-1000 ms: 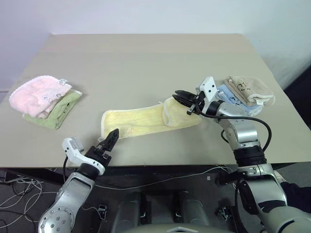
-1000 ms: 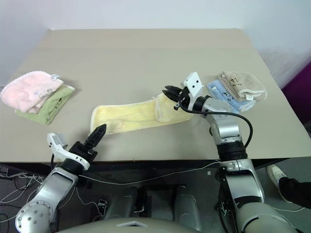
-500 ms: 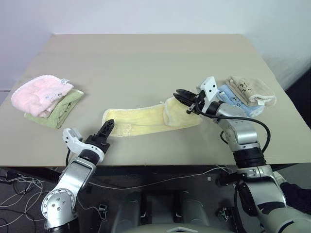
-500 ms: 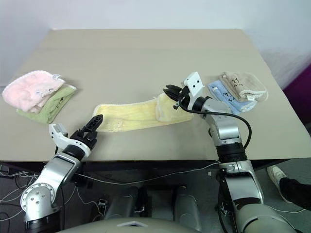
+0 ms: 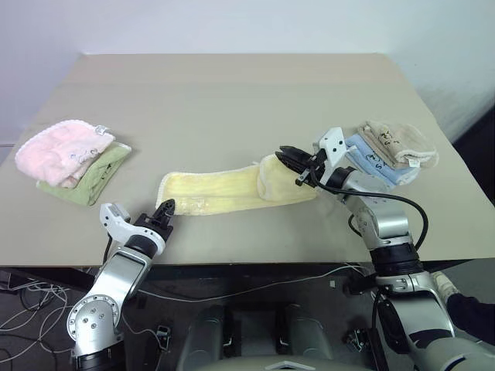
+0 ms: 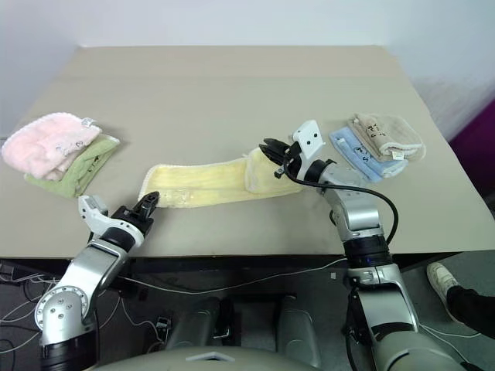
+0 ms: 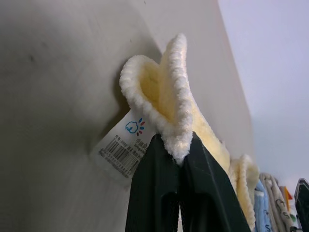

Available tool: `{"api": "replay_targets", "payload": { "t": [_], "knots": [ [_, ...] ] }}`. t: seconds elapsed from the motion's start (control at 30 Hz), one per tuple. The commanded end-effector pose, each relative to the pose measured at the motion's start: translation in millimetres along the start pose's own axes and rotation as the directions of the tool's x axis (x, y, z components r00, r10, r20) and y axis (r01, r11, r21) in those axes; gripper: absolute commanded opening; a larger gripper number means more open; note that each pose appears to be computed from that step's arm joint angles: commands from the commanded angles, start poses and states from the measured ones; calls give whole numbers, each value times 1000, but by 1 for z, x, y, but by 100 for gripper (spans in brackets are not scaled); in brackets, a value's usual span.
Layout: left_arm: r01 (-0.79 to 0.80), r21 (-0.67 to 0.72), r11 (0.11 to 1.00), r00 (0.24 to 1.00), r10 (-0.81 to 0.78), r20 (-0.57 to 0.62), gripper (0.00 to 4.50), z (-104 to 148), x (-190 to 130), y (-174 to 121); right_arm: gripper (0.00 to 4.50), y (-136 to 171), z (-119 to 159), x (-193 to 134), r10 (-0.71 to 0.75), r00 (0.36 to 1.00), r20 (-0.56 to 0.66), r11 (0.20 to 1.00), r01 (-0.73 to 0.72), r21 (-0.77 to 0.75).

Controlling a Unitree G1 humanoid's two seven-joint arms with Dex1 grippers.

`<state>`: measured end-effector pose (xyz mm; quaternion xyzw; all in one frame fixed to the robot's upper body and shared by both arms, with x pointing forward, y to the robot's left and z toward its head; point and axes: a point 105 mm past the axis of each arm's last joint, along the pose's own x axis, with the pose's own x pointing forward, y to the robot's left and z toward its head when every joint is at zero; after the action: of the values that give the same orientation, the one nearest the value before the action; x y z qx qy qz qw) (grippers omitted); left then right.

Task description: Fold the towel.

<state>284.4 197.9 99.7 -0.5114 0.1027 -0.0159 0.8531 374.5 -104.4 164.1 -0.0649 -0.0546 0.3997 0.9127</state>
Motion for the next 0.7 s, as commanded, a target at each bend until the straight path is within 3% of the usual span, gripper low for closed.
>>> {"api": "replay_targets", "payload": {
  "t": [0.03,0.27,0.4,0.57,0.7],
  "knots": [
    [14,20,1000,995,-16,97,2,27,-4,-1,68,2,17,0,2,998,59,1000,0,-26],
    [57,200,978,963,-107,249,2,96,-15,-16,68,-2,17,-1,-17,998,62,1000,18,-24],
    [125,377,918,949,-221,224,2,116,-16,-43,68,-5,17,-2,-31,998,63,999,33,-25],
    [299,637,710,926,-377,-14,2,89,-9,-88,68,-6,15,-4,-49,997,61,999,51,-19],
    [456,718,525,863,-458,-213,2,49,-1,-119,68,-8,10,-6,-66,996,52,998,67,-11]
  ]
}}
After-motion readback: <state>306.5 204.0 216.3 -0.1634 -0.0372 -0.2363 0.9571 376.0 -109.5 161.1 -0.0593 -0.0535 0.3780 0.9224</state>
